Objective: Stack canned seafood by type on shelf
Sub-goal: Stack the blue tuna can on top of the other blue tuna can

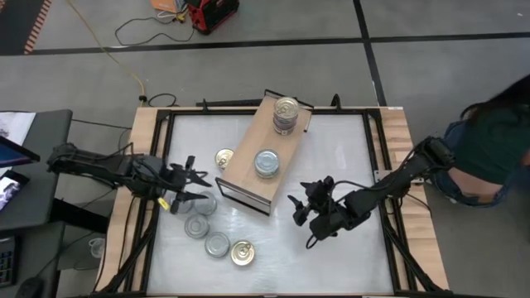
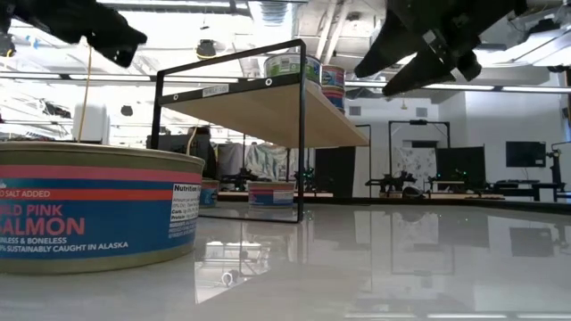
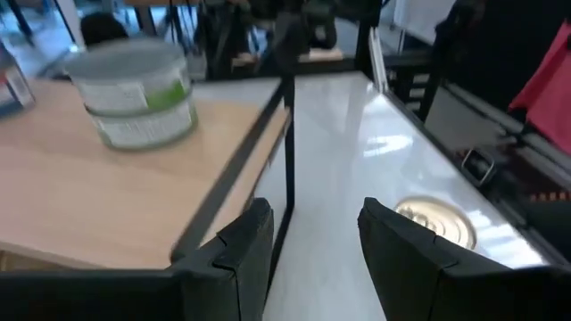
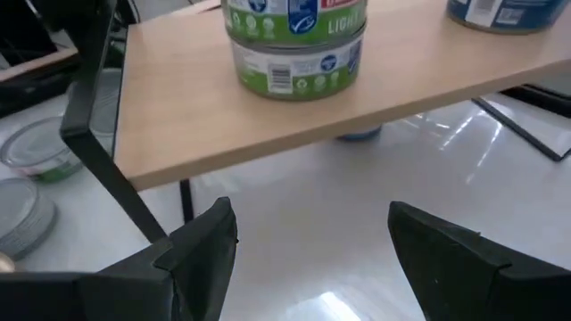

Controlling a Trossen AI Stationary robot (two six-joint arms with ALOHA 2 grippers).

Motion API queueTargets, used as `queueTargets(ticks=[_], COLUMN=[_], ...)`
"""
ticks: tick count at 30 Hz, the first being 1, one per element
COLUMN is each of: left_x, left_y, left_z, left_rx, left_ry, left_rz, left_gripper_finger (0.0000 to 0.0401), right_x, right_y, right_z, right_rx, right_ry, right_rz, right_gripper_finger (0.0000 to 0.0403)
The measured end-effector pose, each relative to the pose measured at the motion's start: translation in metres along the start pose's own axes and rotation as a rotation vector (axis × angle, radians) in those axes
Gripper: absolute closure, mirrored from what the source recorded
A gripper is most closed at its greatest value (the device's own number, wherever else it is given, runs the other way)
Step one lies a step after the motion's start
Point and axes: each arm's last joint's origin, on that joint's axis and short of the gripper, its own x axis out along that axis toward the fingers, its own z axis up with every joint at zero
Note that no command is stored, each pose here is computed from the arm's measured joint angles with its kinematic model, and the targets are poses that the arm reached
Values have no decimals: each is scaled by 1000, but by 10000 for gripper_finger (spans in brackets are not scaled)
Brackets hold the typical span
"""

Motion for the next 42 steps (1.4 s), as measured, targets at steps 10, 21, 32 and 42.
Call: queueTargets(ticks=[10,21,32,42], left_x=[-28,-27,-23,-8], left_y=[4,15,39,39], left_z=[-1,-3,-10,-27], left_rx=[-11,-10,-132,-387], left_ry=[-62,-29,46,270], left_rz=[129,317,584,245], left_gripper_finger=[241,281,322,327], right_x=[4,9,14,-4], right_y=[4,1,11,15], right_z=[8,11,40,60], right_rx=[-20,-33,-103,-310], right_ry=[-35,-32,8,42], right_rz=[24,7,114,108], right_gripper_finger=[88,88,88,88])
